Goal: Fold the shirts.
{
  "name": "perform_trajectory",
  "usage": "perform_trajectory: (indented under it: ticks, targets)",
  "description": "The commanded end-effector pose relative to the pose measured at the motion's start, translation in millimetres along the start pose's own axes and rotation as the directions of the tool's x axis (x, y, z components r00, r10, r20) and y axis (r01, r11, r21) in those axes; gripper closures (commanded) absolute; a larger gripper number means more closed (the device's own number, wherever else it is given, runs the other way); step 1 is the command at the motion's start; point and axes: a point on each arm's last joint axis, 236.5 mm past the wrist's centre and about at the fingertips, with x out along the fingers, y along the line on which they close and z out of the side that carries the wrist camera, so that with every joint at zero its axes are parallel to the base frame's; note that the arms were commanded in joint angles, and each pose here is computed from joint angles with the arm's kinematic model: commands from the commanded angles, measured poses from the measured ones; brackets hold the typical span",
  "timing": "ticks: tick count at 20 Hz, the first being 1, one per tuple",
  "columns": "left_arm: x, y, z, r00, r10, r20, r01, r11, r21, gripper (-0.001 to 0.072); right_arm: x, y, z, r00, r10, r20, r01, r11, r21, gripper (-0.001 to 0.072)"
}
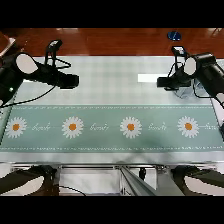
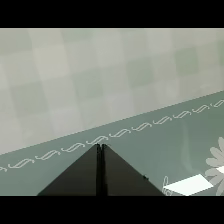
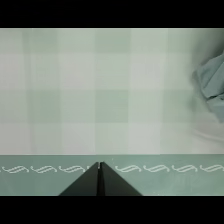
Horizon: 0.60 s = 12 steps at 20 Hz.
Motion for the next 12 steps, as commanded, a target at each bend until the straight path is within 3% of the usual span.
perform_trajectory:
  ticks: [1, 12]
  targets:
    - [0.1, -0.1, 0.0, 1.000, 0.000, 0.000, 0.000, 1.000, 0.001, 0.0690, 0.0, 0.6, -0.1, 1.000, 0.001, 0.000, -0.001, 1.000, -0.001, 0.0685]
    - [0.1, 0.4, 6.6, 1.000, 0.002, 0.027, -0.002, 1.000, 0.001, 0.0689, -0.1, -0.1, 5.4, 1.000, -0.001, 0.023, 0.001, 1.000, -0.003, 0.0685]
